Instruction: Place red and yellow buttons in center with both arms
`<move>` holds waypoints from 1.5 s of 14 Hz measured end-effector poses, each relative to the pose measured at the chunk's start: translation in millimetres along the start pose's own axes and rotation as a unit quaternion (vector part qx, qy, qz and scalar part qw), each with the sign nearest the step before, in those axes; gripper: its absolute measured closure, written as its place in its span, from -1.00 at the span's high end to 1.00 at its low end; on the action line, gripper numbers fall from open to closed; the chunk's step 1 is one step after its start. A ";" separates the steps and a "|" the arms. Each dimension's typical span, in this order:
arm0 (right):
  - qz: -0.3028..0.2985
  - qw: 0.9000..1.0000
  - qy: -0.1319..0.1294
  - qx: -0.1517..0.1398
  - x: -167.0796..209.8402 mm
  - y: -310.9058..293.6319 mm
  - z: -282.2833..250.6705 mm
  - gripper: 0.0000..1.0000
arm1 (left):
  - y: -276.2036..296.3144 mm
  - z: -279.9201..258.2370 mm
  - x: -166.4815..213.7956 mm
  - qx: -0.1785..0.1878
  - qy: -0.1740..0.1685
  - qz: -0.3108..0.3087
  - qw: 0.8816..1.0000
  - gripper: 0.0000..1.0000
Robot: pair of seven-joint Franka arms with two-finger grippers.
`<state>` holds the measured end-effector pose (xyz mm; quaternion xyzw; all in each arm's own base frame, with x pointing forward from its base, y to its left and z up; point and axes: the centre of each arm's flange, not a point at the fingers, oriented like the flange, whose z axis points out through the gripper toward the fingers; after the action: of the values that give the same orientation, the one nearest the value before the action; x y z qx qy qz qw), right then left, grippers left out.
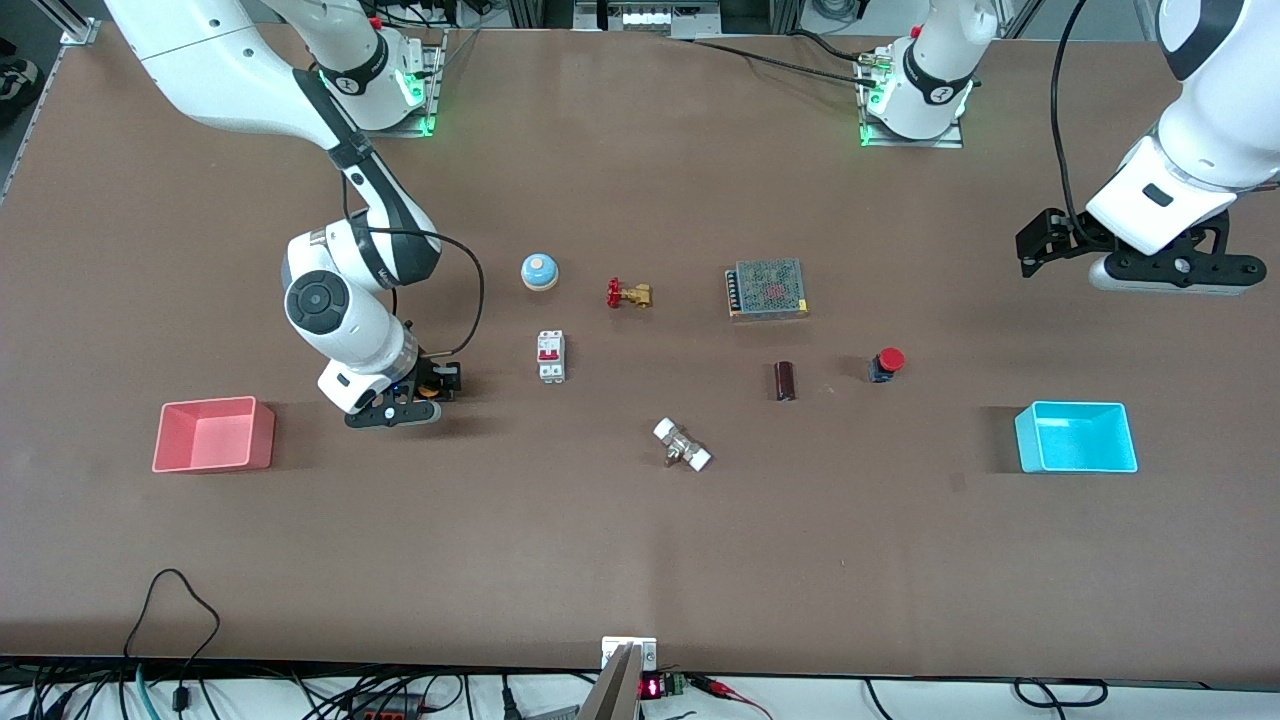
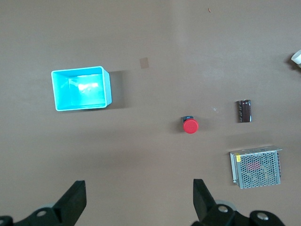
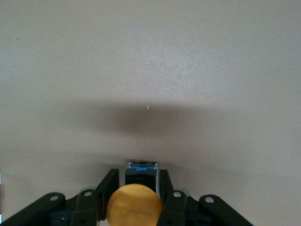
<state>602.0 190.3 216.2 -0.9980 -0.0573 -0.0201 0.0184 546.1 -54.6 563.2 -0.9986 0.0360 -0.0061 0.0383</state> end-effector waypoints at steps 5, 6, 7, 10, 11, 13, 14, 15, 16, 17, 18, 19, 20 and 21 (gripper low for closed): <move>0.005 1.000 0.020 0.002 12.2 3.1 -17.6 0.86 | 0.1 -0.1 0.2 0.000 0.001 0.011 1.000 1.00; 0.010 1.000 0.027 0.003 18.3 5.5 -31.1 1.00 | 0.1 0.0 0.2 0.000 0.001 0.012 1.000 1.00; 0.021 0.999 0.027 0.006 24.5 9.8 -48.7 1.00 | 0.1 0.1 0.2 0.000 0.001 0.012 1.000 1.00; 0.058 0.998 0.014 0.014 40.4 28.7 -122.5 1.00 | 0.1 0.1 0.3 0.000 0.001 0.012 1.000 1.00; 0.068 0.997 0.014 0.014 42.3 37.5 -150.4 1.00 | 0.1 0.1 0.2 0.000 0.001 0.012 1.000 1.00; 0.082 0.996 0.015 0.007 38.5 56.2 -205.8 1.00 | 0.1 0.1 0.3 0.000 0.001 0.012 1.000 1.00; 0.087 0.996 0.011 0.001 33.0 63.5 -231.0 1.00 | 0.1 0.0 0.3 0.000 0.001 0.012 1.000 1.00; 0.095 0.995 0.004 -0.006 26.6 72.4 -255.0 1.00 | 0.2 0.1 0.2 0.000 0.001 0.013 1.000 1.00; 0.104 0.995 -0.001 -0.012 20.6 83.0 -277.0 1.00 | 0.2 0.1 0.2 0.000 0.001 0.013 1.000 1.00; 0.114 0.993 -0.003 -0.017 15.1 94.9 -298.2 1.00 | 0.2 0.1 0.3 0.000 0.001 0.013 1.000 1.00; 0.125 0.992 -0.001 -0.021 9.0 106.8 -317.8 1.00 | 0.2 0.0 0.2 0.000 0.001 0.013 1.000 1.00; 0.133 0.991 -0.001 -0.024 1.2 117.1 -336.0 1.00 | 0.2 0.0 0.3 0.000 0.001 0.013 1.000 1.00; 0.139 0.990 -0.004 -0.027 -8.7 123.6 -352.5 1.00 | 0.2 0.0 0.3 0.000 0.001 0.013 1.000 1.00; 0.142 0.989 -0.010 -0.030 -19.2 125.5 -366.3 1.00 | 0.2 0.0 0.2 0.000 0.001 0.013 1.000 1.00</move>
<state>583.5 49.3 576.8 -0.9962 0.0858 -0.0094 -0.0091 546.3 -54.8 563.2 -0.9981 0.0486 -0.0063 0.0383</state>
